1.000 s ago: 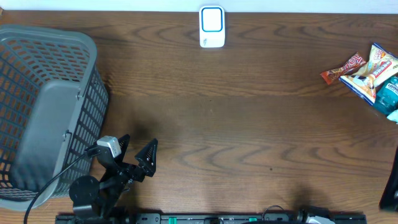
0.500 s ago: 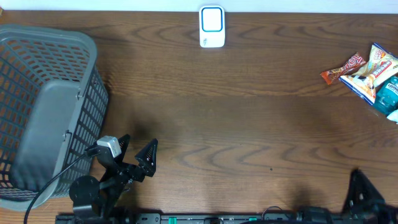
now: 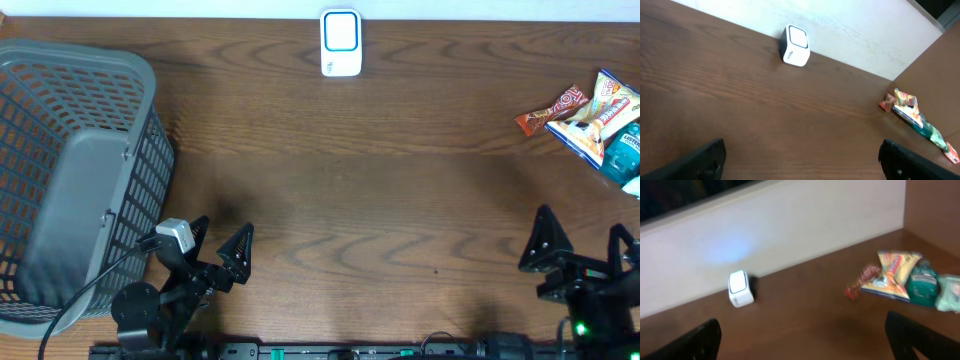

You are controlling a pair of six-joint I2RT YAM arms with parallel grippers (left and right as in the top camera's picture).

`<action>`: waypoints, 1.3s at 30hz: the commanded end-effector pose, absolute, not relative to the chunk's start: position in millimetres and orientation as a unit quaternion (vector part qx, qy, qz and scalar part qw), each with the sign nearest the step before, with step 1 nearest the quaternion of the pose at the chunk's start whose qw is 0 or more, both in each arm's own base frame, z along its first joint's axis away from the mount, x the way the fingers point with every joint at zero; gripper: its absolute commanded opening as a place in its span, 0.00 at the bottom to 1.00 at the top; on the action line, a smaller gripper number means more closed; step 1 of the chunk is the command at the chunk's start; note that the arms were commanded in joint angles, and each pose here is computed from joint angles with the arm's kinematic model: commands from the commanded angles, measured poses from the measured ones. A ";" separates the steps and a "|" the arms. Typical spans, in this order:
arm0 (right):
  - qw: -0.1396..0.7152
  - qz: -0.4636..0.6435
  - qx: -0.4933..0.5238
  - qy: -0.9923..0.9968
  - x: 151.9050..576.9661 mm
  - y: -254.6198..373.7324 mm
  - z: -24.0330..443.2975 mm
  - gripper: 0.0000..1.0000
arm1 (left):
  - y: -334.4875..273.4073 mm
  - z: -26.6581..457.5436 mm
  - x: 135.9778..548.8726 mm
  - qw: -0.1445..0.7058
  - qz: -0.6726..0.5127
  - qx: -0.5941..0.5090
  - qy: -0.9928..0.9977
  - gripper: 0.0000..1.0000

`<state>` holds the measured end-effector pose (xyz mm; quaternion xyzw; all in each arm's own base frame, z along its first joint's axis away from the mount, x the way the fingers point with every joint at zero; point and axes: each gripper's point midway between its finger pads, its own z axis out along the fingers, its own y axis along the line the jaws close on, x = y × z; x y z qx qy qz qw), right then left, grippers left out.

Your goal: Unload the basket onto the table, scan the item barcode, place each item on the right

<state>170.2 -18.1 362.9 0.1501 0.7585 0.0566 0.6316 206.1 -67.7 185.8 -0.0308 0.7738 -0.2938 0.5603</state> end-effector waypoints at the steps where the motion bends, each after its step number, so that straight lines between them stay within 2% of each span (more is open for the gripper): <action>1: 0.652 0.062 0.151 0.741 177.1 -18.7 345.0 0.99 | -67.9 187.0 205.6 0.563 -0.294 -0.029 0.772 0.98; 20: 0.751 0.063 0.146 0.641 224.3 -28.1 259.4 0.99 | -67.8 187.0 205.6 0.563 -0.294 -0.029 0.772 0.98; 32: 0.737 0.061 0.148 0.656 243.9 -29.6 198.0 0.99 | -67.9 187.0 205.6 0.563 -0.294 -0.029 0.772 0.98; 39: 0.714 0.058 0.152 0.681 244.9 -29.6 181.7 0.99 | -67.9 187.0 205.6 0.563 -0.294 -0.029 0.772 0.98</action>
